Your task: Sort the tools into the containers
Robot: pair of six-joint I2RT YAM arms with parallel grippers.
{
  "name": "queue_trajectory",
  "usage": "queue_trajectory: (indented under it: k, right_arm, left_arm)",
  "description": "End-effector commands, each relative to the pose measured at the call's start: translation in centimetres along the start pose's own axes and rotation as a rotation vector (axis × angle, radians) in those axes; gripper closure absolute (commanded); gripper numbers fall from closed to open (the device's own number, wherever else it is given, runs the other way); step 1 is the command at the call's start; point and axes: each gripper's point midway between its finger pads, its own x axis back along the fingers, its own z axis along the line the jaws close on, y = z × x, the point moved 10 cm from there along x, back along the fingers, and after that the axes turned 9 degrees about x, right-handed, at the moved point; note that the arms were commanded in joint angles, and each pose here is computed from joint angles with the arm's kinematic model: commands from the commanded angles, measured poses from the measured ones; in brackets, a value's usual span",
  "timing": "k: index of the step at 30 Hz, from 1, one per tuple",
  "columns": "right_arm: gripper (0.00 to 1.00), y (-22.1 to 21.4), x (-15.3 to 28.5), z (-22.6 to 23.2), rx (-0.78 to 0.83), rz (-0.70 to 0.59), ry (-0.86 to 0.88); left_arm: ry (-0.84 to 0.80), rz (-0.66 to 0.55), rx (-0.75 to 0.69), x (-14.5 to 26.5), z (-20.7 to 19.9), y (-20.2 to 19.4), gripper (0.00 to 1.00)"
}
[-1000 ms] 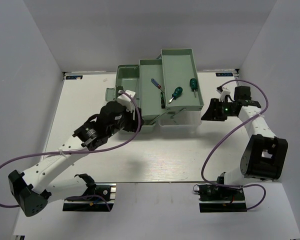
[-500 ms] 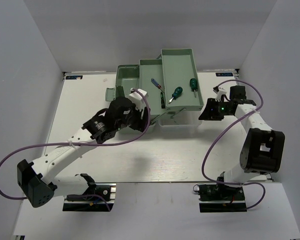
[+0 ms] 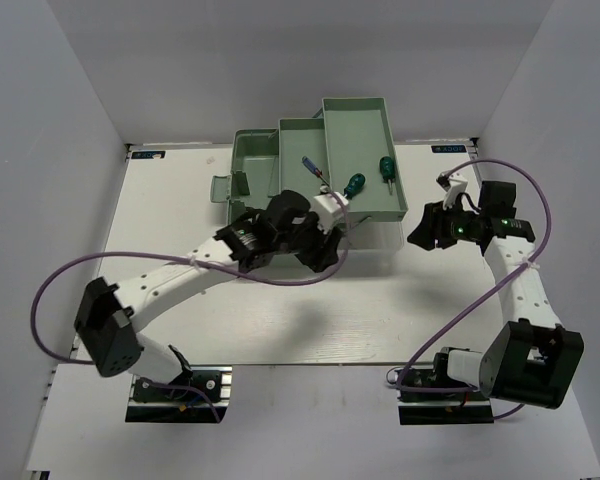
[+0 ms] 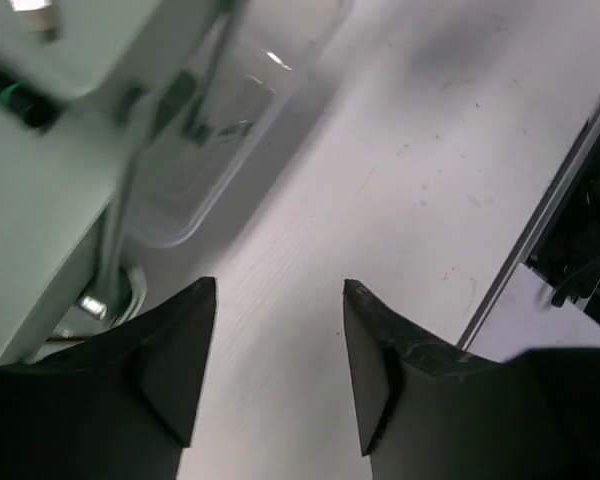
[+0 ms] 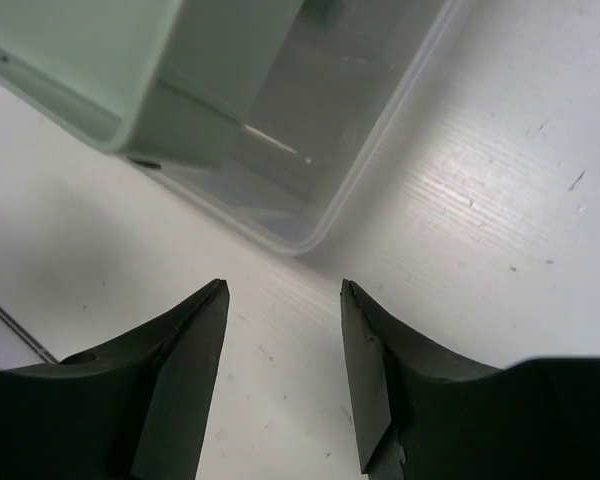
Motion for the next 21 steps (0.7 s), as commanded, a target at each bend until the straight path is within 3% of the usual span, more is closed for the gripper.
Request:
queue_trajectory:
  k: [1, 4, 6, 12, 21]
  right_arm:
    - [0.45, -1.0, 0.7, 0.5, 0.015, 0.013, 0.037]
    - [0.42, -1.0, 1.4, 0.3, 0.035, 0.020, 0.016]
    - [0.42, -0.9, 1.8, 0.0, 0.045, 0.020, 0.004]
    - [0.41, -0.5, 2.7, -0.6, 0.040, 0.003, -0.021]
    - [0.41, 0.1, 3.9, -0.9, 0.033, -0.019, -0.044]
  left_arm:
    - [-0.117, -0.019, -0.127, -1.3, -2.0, 1.5, 0.35]
    - [-0.111, -0.017, -0.196, -2.6, -2.7, 1.3, 0.22]
    - [-0.100, -0.001, -0.228, -3.7, -2.8, 0.9, 0.19]
    - [-0.094, -0.058, -0.312, -6.2, -4.4, 2.2, 0.15]
    - [-0.092, -0.042, -0.421, -10.9, -5.4, 2.1, 0.15]
